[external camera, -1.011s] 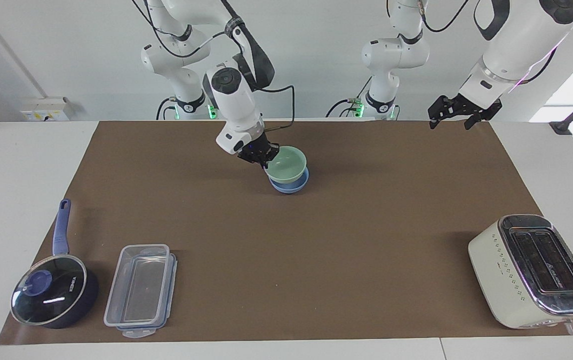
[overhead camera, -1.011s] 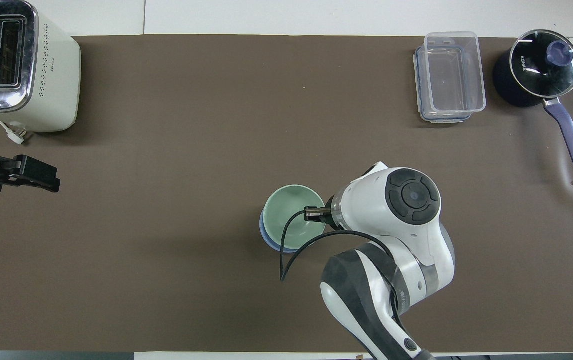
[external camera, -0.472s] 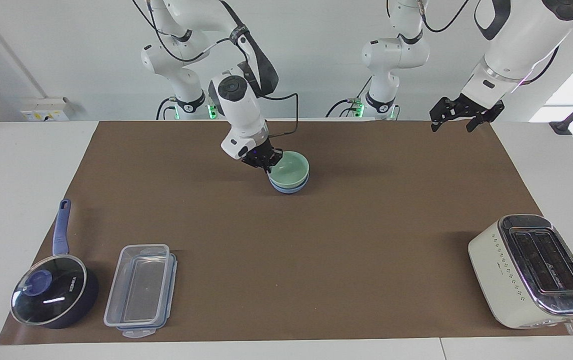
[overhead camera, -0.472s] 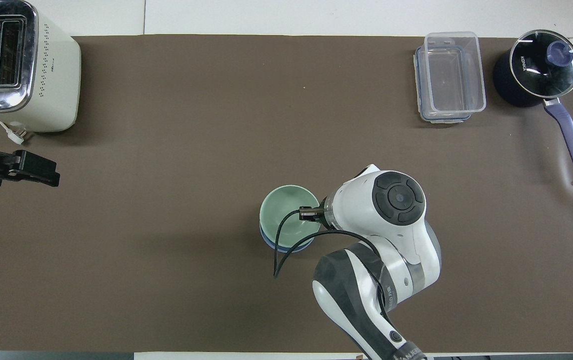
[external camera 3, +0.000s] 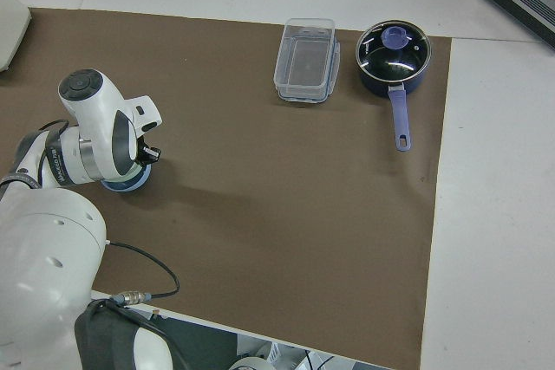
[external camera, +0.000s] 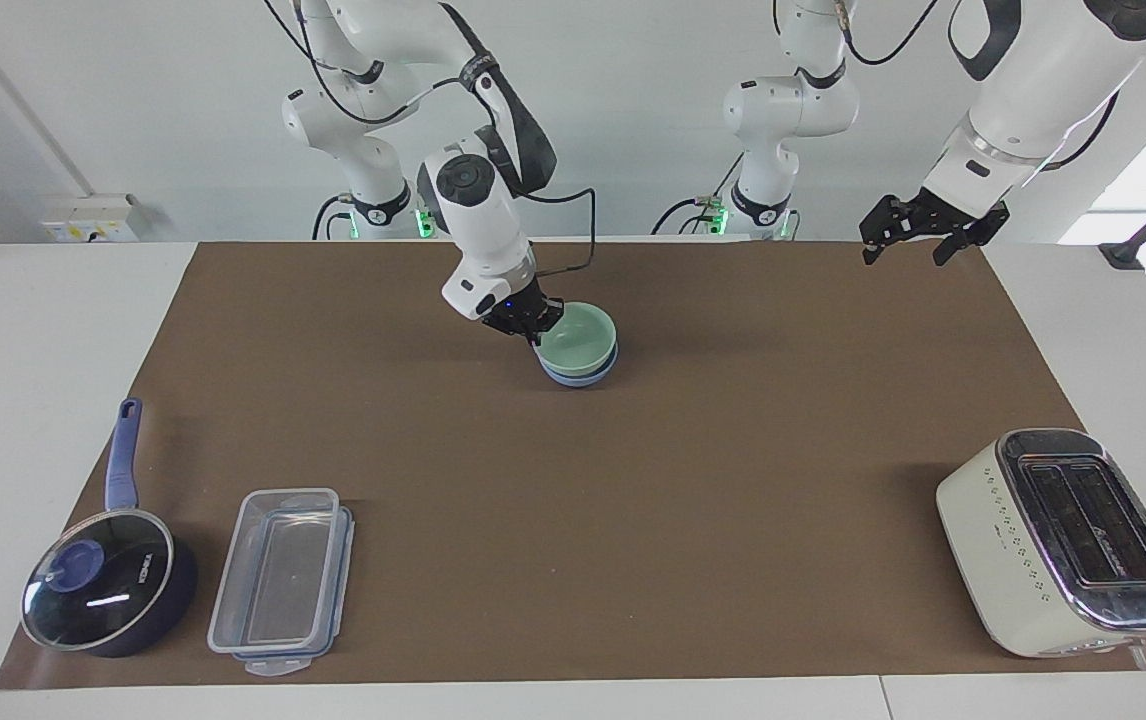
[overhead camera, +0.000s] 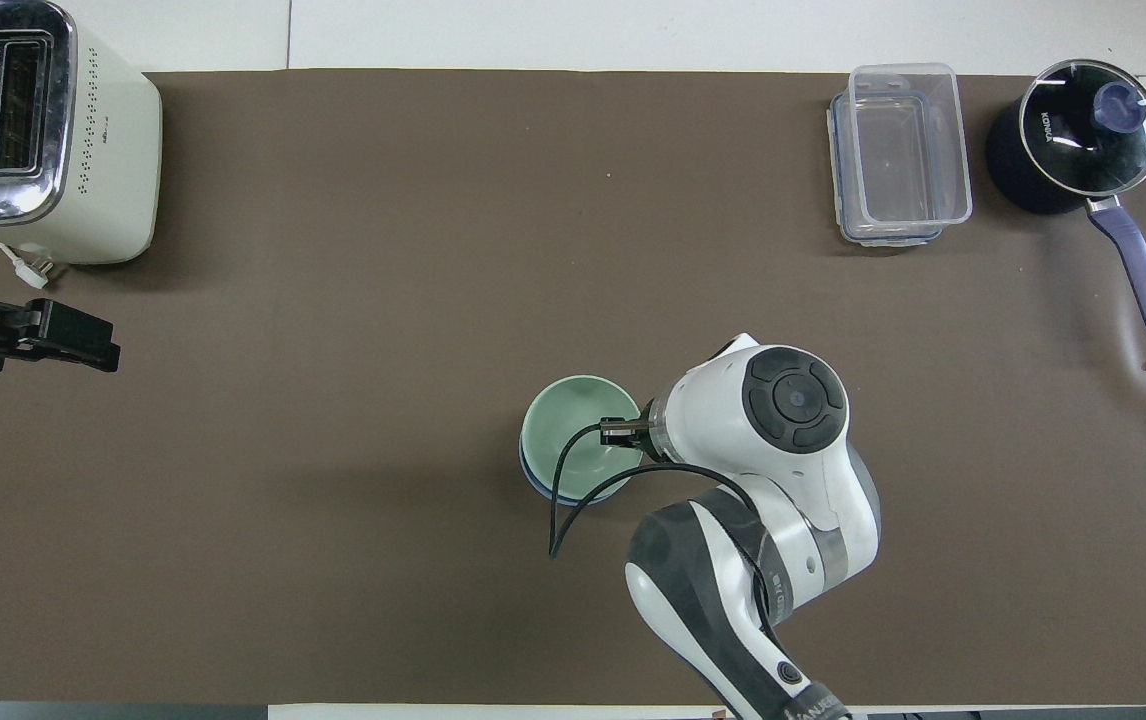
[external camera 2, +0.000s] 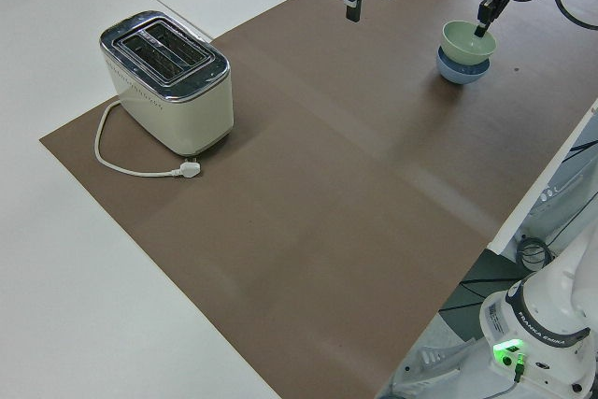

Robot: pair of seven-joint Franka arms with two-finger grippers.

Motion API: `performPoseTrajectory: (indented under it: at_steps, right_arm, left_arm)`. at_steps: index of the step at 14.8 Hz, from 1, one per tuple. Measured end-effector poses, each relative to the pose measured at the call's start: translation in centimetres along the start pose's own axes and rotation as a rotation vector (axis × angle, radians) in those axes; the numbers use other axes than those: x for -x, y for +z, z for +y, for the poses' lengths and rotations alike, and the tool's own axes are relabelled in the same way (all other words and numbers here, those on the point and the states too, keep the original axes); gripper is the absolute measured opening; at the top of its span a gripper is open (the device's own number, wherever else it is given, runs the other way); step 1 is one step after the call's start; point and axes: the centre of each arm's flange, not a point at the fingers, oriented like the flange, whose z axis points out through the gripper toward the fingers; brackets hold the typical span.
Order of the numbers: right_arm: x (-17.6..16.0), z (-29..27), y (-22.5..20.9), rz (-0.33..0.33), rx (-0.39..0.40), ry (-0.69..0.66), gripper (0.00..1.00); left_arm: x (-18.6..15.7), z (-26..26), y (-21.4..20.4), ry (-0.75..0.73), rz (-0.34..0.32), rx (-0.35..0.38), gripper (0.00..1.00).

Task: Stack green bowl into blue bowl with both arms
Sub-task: 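Lower the green bowl into the blue bowl with the right gripper, then open the right gripper and withdraw it from the stacked bowls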

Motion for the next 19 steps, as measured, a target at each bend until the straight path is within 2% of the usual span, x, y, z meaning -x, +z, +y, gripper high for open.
performPoseTrajectory:
  at_steps: [10, 11, 19]
  right_arm:
    - [0.0, -0.1, 0.1, 0.012, -0.005, -0.002, 0.04]
    - [0.0, -0.1, 0.1, 0.012, -0.005, -0.002, 0.10]
    - [0.0, -0.3, -1.3, 0.033, -0.019, -0.006, 0.93]
  left_arm:
    - [0.3, -0.2, -0.5, -0.005, 0.011, 0.000, 1.00]
    - [0.3, -0.2, -0.5, -0.005, 0.011, 0.000, 1.00]
    - [0.3, -0.2, -0.5, -0.005, 0.011, -0.001, 1.00]
